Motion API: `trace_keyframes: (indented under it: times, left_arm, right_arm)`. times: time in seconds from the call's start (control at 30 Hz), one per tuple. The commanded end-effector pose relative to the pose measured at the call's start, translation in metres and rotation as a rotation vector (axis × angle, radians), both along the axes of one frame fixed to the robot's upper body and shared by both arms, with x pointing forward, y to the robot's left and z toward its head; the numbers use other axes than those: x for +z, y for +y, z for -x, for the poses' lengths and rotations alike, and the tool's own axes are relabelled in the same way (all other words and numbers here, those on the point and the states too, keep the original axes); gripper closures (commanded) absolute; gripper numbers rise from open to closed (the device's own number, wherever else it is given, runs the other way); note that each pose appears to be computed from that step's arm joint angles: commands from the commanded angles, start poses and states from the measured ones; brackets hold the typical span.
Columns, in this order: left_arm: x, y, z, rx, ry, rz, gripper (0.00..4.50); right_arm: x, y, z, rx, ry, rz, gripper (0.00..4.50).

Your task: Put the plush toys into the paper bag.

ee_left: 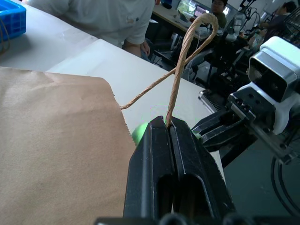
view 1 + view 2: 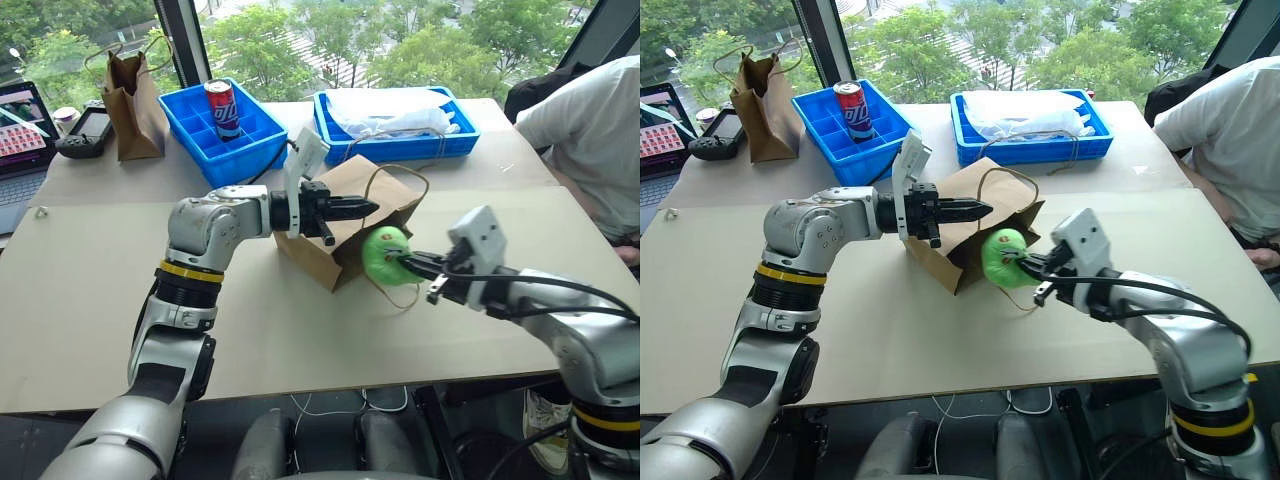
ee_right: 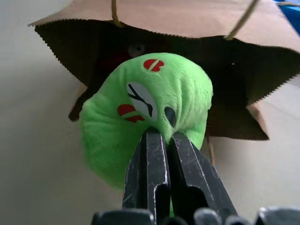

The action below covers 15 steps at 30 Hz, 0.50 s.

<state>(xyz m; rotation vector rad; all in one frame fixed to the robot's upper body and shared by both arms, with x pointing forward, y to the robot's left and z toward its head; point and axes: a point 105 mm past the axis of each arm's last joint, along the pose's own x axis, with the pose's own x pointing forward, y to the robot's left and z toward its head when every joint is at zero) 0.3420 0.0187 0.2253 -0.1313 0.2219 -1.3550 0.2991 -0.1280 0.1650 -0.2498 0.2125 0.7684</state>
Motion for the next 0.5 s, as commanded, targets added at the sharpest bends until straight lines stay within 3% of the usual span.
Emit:
trace_keyframes:
  times: [0.03,0.13,0.37,0.5]
  left_arm:
    - [0.011,-0.005,0.014,-0.076,-0.047,-0.009,4.50]
    - [0.015,-0.001,0.014,-0.080,-0.051,-0.017,4.50]
    - [0.018,0.003,0.012,-0.067,-0.064,-0.025,4.50]
    - [0.019,0.005,0.013,-0.055,-0.069,-0.018,4.50]
  right_arm:
    - [0.005,0.015,-0.022,-0.024,-0.096,0.012,4.46]
    - [-0.003,0.027,-0.042,-0.017,-0.141,0.031,4.46]
    - [0.014,0.051,-0.076,-0.029,-0.271,-0.116,4.46]
    - [0.007,0.053,-0.073,-0.022,-0.233,-0.194,3.18]
